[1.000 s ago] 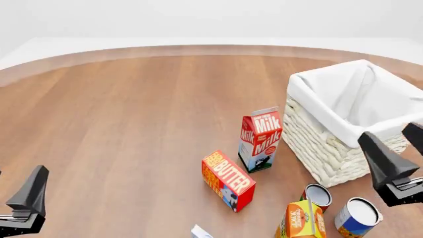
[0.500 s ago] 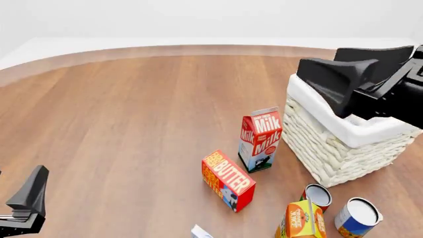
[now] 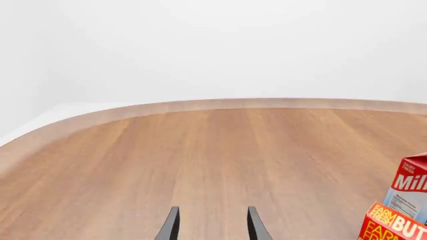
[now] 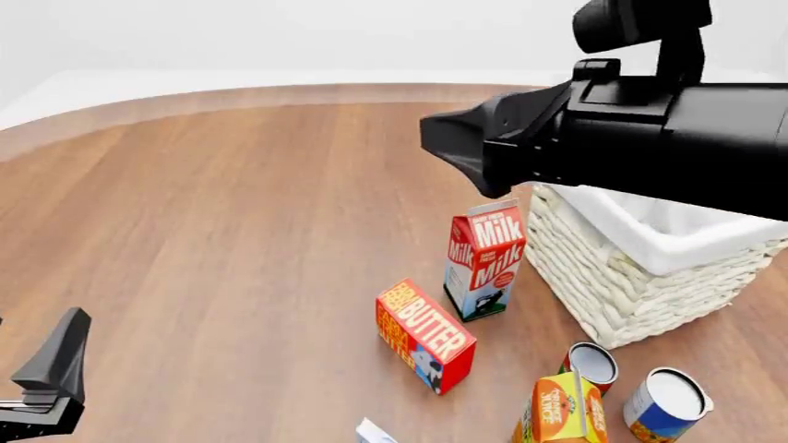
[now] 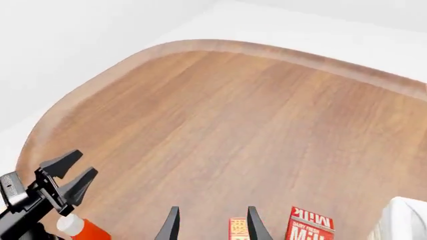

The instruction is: Pick up the cream cheese box and the butter, and put them in the basket.

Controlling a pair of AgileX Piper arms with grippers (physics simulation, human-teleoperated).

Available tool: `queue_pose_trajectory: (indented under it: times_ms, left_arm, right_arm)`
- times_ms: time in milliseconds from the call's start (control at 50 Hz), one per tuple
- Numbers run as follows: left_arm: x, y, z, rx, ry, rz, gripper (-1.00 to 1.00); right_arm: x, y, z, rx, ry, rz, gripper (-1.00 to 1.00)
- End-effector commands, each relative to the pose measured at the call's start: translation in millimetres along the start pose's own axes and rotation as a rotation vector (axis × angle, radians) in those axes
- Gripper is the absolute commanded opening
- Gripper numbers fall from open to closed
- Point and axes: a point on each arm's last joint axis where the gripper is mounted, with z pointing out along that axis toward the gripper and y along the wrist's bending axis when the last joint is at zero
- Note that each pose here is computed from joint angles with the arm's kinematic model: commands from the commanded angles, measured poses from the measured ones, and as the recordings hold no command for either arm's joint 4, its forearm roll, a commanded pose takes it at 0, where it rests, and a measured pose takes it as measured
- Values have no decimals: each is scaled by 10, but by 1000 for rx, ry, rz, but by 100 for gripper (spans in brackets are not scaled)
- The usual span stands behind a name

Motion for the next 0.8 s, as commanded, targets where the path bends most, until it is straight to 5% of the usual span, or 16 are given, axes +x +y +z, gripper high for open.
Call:
queue_pose_trajectory:
  times_ms: [20, 300, 660, 800]
  left_arm:
    - [0, 0, 0, 0, 0, 0, 100]
    - [0, 0, 0, 0, 0, 0, 100]
    - [0, 0, 0, 0, 0, 0, 100]
    - [0, 0, 0, 0, 0, 0, 100]
  right_arm:
    - [142, 7, 265, 10, 120, 28, 100]
    - [-184, 78, 391, 17, 206, -1, 100]
    - [205, -37, 549, 59, 332, 26, 100]
    - [199, -84, 501, 80, 352, 43, 100]
